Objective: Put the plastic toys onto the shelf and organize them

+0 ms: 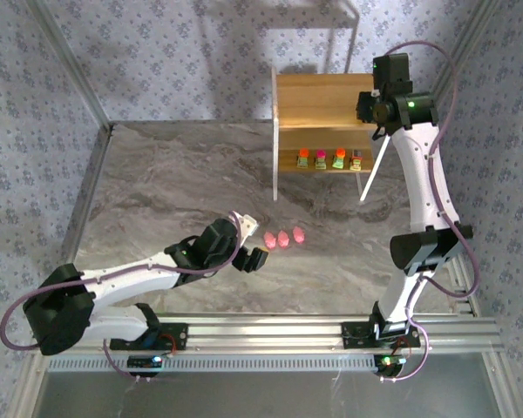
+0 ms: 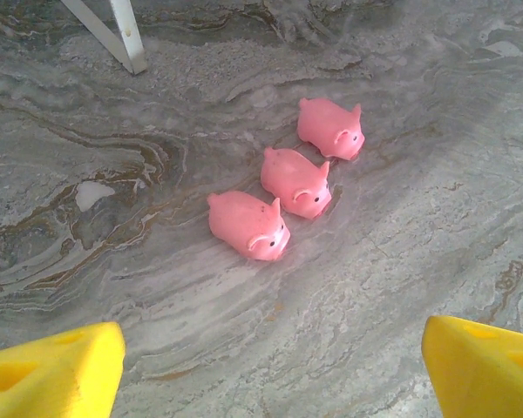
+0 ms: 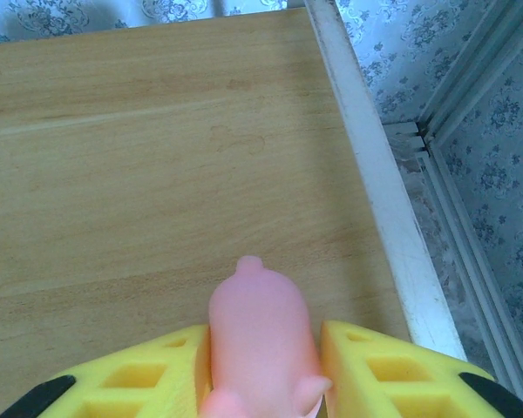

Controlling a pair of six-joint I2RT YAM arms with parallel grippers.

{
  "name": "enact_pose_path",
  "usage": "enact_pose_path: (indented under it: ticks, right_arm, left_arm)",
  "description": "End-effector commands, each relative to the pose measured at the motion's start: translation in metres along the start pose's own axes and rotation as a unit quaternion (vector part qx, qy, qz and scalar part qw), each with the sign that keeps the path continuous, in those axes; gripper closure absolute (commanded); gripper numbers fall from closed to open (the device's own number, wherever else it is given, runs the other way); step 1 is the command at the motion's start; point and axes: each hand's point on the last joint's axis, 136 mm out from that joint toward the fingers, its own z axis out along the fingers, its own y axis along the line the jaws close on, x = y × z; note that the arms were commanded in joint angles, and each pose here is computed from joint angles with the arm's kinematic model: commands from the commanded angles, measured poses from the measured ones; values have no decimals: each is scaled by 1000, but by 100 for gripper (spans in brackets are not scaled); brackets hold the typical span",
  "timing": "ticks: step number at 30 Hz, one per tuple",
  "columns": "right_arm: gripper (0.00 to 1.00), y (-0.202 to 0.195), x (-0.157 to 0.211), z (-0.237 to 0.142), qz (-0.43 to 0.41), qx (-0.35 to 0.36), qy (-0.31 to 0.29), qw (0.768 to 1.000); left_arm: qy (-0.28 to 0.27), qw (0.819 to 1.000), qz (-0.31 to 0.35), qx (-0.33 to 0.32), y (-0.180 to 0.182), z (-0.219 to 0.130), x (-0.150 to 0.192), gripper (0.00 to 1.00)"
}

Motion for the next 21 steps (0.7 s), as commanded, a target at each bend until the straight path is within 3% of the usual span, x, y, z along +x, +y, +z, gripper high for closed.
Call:
enact_pose_path:
  ticks: [1, 21]
  right_arm:
    - [62, 5, 10, 8, -16, -4, 25, 1000]
    - [54, 4, 5, -5, -21, 1, 13, 1000]
  left_arm:
    - [-11, 1000, 10, 3, -5, -1, -13, 12]
    - [-16, 1000, 10, 3, -5, -5, -15, 12]
